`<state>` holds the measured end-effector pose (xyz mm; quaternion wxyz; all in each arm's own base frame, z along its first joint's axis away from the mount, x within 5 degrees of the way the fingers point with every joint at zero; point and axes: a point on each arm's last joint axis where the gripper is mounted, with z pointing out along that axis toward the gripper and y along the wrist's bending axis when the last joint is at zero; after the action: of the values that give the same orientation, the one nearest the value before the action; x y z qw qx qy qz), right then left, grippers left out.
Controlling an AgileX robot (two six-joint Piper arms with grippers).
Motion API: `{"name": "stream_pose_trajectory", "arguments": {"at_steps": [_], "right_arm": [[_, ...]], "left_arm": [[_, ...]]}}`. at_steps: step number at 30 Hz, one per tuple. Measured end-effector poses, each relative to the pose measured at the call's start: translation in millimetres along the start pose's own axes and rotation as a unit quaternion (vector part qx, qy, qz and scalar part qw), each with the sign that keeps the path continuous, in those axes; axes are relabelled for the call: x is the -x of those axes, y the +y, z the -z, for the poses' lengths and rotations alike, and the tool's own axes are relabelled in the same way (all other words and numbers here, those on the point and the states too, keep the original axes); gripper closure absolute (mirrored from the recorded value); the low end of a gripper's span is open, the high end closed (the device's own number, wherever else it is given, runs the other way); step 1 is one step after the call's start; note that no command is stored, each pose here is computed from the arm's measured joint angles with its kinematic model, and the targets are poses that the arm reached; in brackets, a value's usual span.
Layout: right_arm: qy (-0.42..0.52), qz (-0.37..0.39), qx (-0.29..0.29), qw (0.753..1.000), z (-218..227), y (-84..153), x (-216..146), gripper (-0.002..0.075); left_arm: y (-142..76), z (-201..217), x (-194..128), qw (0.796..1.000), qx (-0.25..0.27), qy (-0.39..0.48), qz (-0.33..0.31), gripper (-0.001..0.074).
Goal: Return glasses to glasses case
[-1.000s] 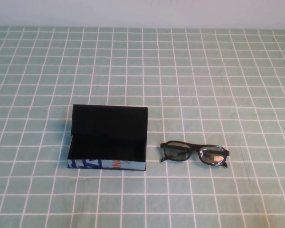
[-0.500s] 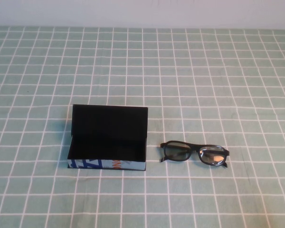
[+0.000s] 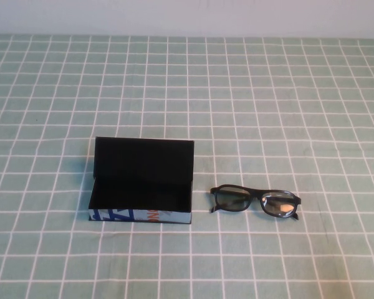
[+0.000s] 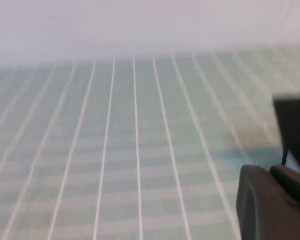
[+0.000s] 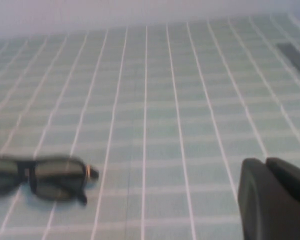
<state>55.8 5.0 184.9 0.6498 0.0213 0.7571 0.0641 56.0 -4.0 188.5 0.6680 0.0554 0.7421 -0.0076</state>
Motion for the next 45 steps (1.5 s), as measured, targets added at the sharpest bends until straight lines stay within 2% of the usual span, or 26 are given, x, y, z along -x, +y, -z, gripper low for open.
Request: {"name": "stream_pose_trajectory", "arguments": {"at_steps": [5,9,14,17,20,25,29,33,36,39,41,45], "right_arm": [[-0.179,0.000,-0.004,0.984,5.8,-0.7,32.0,0.0739],[-0.320,0.000,-0.007,0.947,18.6,-1.3,55.2,0.0739],[-0.407,-0.002,-0.009,0.913,30.2,-1.7,67.7,0.0739],[-0.440,-0.003,-0.010,0.898,35.4,-2.0,71.8,0.0739],[-0.466,-0.004,-0.011,0.885,40.0,-2.1,74.8,0.0739],[-0.518,-0.005,-0.012,0.855,50.2,-2.0,83.1,0.0739],[-0.558,-0.020,0.004,0.830,72.6,3.7,121.4,0.0739],[-0.579,-0.051,0.043,0.813,111.0,13.3,173.3,0.0739],[-0.571,-0.070,0.068,0.815,133.0,20.8,213.9,0.0739],[-0.521,-0.075,0.075,0.847,132.5,27.6,249.6,0.0739],[-0.475,-0.074,0.074,0.873,123.9,31.6,270.0,0.0739],[-0.349,-0.082,0.071,0.931,86.9,38.3,300.8,0.0739]], "left_arm": [[-1.2,2.2,19.9,0.994,-0.007,-0.110,0.003,0.0733],[-1.7,4.0,26.6,0.989,-0.010,-0.148,0.003,0.0734],[-1.7,4.0,26.9,0.989,-0.010,-0.149,0.001,0.0733],[-2.2,6.6,34.0,0.982,-0.012,-0.190,-0.002,0.0733],[-3.0,12.2,45.6,0.966,-0.019,-0.259,0.007,0.0733],[-3.1,29.6,67.2,0.914,-0.037,-0.402,0.043,0.0733],[-0.4,42.3,88.7,0.887,-0.046,-0.453,0.072,0.0733],[3.2,63.1,127.4,0.869,-0.045,-0.486,0.077,0.0733],[6.0,80.1,159.8,0.858,-0.043,-0.507,0.077,0.0733],[8.4,85.0,190.6,0.863,-0.040,-0.497,0.077,0.0733],[10.1,82.3,209.7,0.881,-0.036,-0.465,0.080,0.0733],[13.8,62.4,243.1,0.935,-0.022,-0.342,0.087,0.0733]]}}
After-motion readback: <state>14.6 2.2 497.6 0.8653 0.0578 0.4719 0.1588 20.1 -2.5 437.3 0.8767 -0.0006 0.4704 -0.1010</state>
